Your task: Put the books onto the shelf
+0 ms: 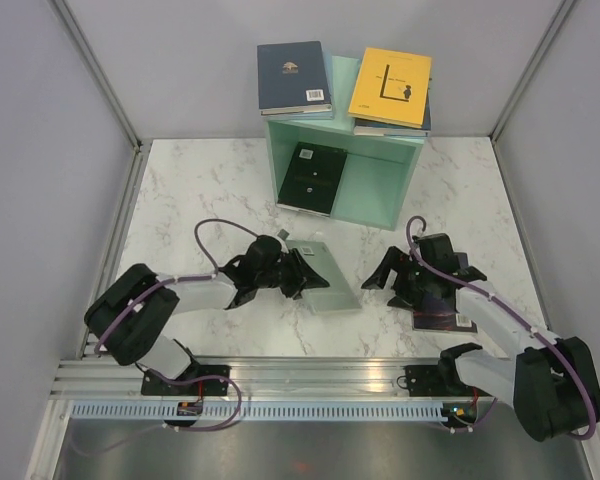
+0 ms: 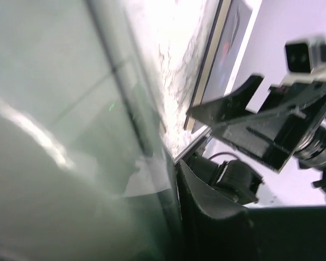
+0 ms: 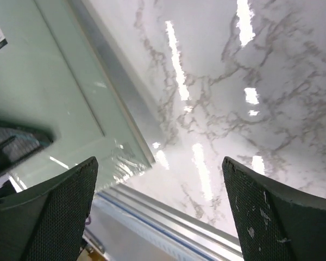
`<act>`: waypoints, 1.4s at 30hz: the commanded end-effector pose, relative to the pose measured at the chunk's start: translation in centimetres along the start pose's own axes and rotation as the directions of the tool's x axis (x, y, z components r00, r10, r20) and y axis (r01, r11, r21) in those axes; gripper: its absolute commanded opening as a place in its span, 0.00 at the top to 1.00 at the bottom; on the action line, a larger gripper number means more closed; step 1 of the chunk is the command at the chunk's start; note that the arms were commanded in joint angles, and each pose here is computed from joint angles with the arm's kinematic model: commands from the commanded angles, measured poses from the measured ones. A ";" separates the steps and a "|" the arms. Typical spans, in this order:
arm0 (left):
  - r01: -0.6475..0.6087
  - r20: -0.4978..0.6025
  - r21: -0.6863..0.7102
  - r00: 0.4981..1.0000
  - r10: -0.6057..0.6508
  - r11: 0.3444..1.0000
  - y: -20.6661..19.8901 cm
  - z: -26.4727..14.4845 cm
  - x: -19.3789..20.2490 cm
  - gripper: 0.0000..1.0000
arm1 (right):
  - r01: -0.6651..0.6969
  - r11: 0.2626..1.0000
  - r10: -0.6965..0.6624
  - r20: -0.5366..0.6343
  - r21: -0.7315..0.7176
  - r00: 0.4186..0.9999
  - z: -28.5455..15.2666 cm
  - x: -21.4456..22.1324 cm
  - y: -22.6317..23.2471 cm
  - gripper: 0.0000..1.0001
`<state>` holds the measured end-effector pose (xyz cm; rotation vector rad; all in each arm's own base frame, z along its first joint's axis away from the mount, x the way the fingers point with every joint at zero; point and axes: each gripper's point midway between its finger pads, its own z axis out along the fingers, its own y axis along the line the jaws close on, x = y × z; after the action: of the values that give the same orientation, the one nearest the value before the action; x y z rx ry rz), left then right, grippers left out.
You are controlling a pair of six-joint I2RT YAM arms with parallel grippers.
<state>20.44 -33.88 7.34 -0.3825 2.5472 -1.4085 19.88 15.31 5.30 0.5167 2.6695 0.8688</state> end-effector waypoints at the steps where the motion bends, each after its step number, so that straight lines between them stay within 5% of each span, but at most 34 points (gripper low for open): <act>1: 0.013 0.079 0.128 0.997 -0.024 0.992 -3.9 -3.1 -2.7 0.98 | -0.046 0.990 0.044 -0.021 -0.135 0.999 -1.5 -0.1 3.7 0.02; 9: -0.007 0.107 0.296 0.994 -0.026 0.955 -8.8 -6.3 -3.5 0.98 | -0.201 0.853 0.187 -0.077 -0.482 0.979 -3.9 -1.2 10.9 0.02; 28: -0.004 0.010 0.541 1.000 -0.001 0.841 -15.5 -8.2 -2.9 0.98 | -0.241 0.823 0.209 -0.121 -0.515 0.970 -4.1 -1.3 12.8 0.06; 42: 0.001 -0.090 0.445 0.995 0.043 0.895 -12.9 -4.5 -1.3 0.98 | -0.205 0.652 0.167 -0.126 -0.730 0.978 -8.8 -2.9 18.3 0.76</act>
<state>23.11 -34.59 18.62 -0.4191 2.2248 -1.9187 23.85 22.26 18.07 0.7529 2.1871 1.7332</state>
